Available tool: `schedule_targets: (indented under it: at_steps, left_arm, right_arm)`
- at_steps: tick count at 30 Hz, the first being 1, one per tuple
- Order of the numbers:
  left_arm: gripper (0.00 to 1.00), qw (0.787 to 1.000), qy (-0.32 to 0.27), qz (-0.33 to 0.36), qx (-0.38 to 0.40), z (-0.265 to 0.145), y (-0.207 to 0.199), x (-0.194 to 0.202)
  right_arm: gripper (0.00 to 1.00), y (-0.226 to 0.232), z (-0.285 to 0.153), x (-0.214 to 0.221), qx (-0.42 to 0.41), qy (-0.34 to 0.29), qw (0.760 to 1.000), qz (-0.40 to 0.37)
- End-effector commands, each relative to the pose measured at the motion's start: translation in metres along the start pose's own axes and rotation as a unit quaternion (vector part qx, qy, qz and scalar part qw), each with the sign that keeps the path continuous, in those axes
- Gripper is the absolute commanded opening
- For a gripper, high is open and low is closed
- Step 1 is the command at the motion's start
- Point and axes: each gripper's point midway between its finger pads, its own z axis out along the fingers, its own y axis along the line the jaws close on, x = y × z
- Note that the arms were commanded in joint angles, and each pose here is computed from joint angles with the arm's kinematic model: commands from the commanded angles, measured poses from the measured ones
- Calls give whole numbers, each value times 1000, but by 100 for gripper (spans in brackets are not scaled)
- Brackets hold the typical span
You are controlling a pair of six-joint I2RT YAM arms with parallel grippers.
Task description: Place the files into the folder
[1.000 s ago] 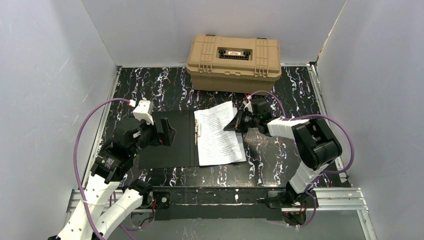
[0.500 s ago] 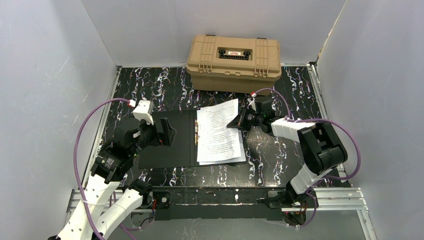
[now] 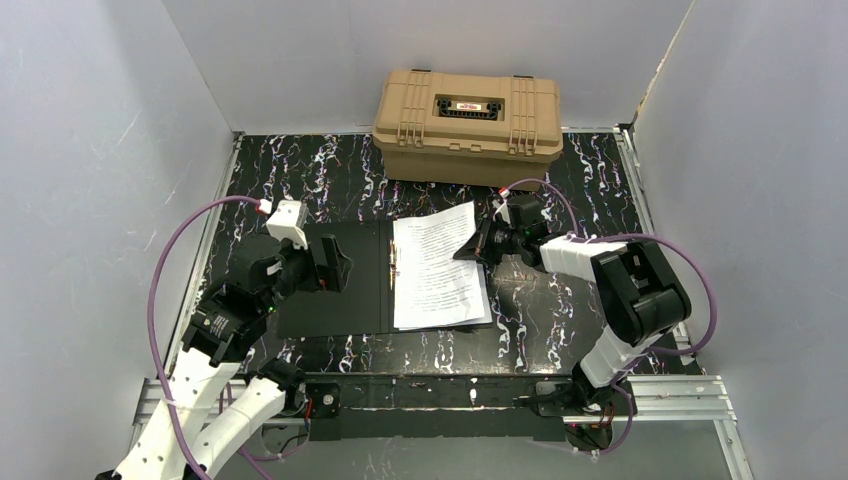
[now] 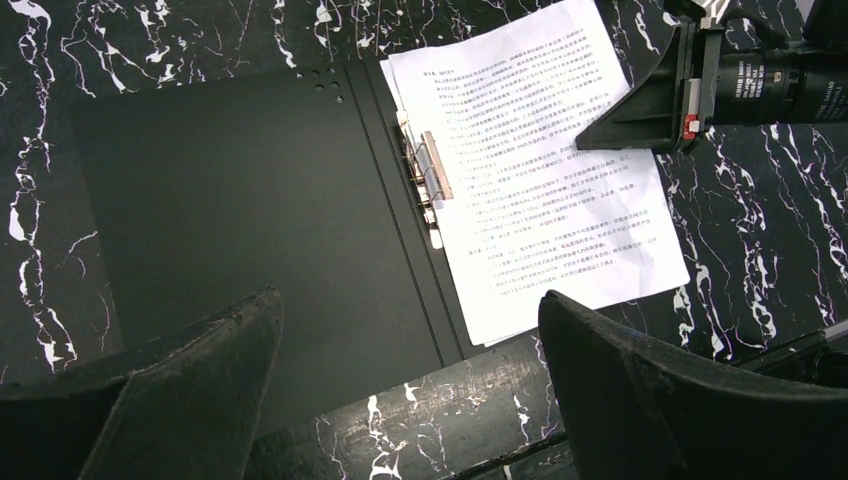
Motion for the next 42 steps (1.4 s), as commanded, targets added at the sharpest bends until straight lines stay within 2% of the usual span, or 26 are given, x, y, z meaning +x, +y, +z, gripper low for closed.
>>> schedule_targets:
  at_steps: [1,11,15,20,23,33,42]
  left_arm:
    - [98,1000,7,5,-6,4,3,4]
    - [98,1000,8,5,-6,5,3,4]
    - [98,1000,8,5,-6,5,3,4]
    - [98,1000,10,5,-7,5,3,5]
    - [98,1000,10,5,-7,5,4,5]
    - [98,1000,8,4,-7,4,4,5]
    - [98,1000,6,2,-1,2,2,5]
  right_arm:
    - [1,-1,5,-2,5,16,1000,-25]
    - [2,-7,6,-2,19,21,999,-27]
    - [9,-7,7,-1,20,23,999,-25]
    - [40,-11,7,1,29,20,999,-25]
    - [50,-14,5,-1,42,16,999,-29]
    - [66,-35,-18,-21,150,-22,985,-82]
    - [68,-20,-40,-37,189,-56,971,-136]
